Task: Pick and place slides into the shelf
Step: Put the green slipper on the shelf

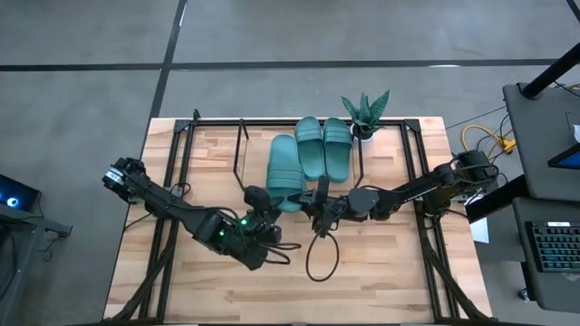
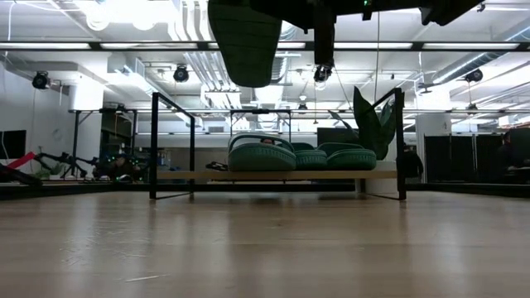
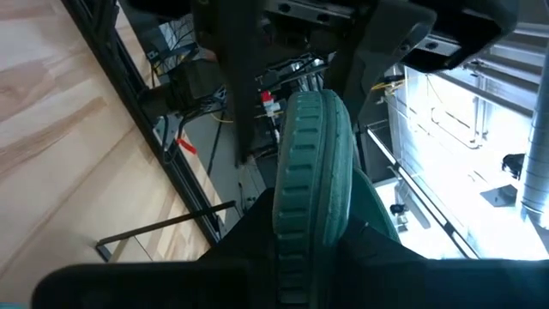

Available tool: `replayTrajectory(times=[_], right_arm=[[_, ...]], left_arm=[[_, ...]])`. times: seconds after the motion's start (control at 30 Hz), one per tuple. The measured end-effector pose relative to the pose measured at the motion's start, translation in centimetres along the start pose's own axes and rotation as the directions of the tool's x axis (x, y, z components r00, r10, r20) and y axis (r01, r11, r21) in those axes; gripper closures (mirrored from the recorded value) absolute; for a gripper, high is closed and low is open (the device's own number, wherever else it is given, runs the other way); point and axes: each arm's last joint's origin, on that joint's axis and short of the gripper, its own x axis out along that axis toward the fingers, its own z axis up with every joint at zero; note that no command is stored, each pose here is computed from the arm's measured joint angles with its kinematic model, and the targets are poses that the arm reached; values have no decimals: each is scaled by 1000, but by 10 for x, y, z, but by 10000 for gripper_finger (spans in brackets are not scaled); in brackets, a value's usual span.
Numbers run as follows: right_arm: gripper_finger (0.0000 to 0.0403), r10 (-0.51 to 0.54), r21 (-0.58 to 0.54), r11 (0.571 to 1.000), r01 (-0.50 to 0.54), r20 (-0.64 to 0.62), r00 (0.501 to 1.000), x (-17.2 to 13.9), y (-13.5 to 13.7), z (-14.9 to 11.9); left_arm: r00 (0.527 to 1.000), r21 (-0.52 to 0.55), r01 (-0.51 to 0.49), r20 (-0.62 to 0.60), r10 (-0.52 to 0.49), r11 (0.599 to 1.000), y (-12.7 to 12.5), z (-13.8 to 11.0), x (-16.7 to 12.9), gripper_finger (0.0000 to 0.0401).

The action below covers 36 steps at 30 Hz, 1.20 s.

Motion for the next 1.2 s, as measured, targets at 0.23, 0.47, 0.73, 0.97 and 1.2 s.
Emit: replayTrajectory(times=[0.23, 0.47, 0.73, 0.97, 1.2], right_arm=[[363, 3, -2, 1000, -3, 0, 1000, 0, 1, 0], [363, -2, 3, 1000, 2, 5, 1000, 0, 0, 1], [266, -72, 21, 997, 75, -109, 991, -3, -4, 4], [217, -122, 32, 990, 134, -248, 961, -12, -5, 13], [222, -151, 66, 983, 172, -248, 957, -26, -14, 29]], left_arm=[[1000, 8, -4, -2, 4, 1000, 0, 0, 0, 349], [1000, -7, -19, -4, 19, 1000, 4, -1, -1, 379], [997, -34, -73, -12, 73, 997, 18, -8, -9, 379], [985, -59, -169, -51, 166, 984, 29, -22, -16, 379], [980, -73, -189, -69, 184, 979, 20, -37, -15, 379]])
